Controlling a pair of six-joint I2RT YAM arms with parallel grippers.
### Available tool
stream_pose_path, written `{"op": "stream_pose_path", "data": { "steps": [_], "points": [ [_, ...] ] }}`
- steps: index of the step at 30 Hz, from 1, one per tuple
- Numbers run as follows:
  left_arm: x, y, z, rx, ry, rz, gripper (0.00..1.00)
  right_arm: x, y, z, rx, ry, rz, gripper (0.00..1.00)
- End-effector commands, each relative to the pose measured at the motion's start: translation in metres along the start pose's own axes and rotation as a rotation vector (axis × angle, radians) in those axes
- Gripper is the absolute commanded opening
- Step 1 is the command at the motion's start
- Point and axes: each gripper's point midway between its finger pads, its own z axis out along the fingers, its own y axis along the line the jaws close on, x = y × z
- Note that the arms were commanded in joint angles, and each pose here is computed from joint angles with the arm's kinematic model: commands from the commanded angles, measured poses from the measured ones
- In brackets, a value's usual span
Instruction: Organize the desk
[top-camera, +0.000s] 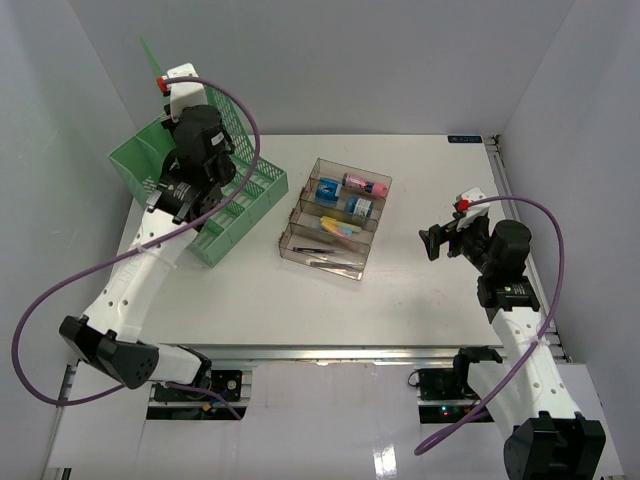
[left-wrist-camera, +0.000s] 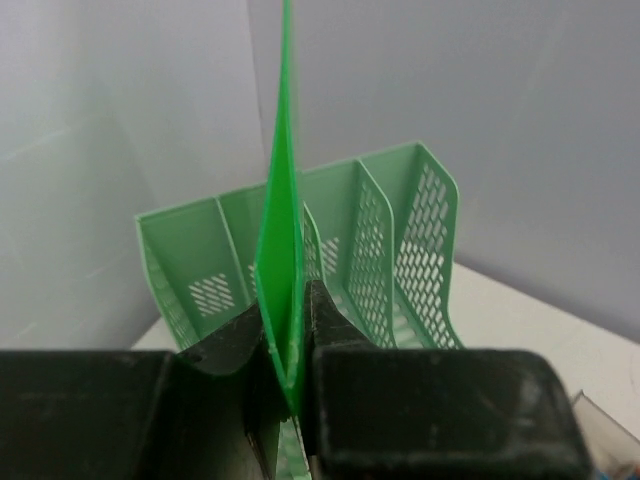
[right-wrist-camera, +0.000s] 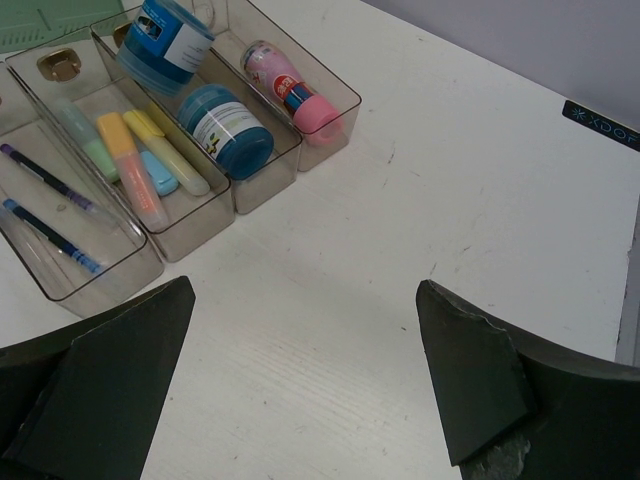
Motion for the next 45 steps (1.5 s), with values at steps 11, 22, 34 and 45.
{"op": "stream_pose_path", "data": {
  "steps": [11, 22, 34, 45],
  "points": [
    [0.082, -0.007, 0.022, 0.072, 0.213, -0.113, 0.0, -0.011, -0.008, 0.0, 0.032, -0.049, -0.037, 0.98],
    [0.098, 0.003, 0.041, 0.084, 0.14, -0.063, 0.0, -0.01, -0.011, 0.0, 0.046, -0.043, -0.048, 0.98],
    [0.068, 0.003, 0.05, 0.079, 0.028, -0.046, 0.0, -0.008, -0.013, 0.001, 0.052, -0.037, -0.049, 0.98],
    [0.083, -0.006, 0.061, 0.074, 0.014, -0.034, 0.0, -0.007, -0.012, 0.001, 0.05, -0.035, -0.046, 0.98]
  ]
}}
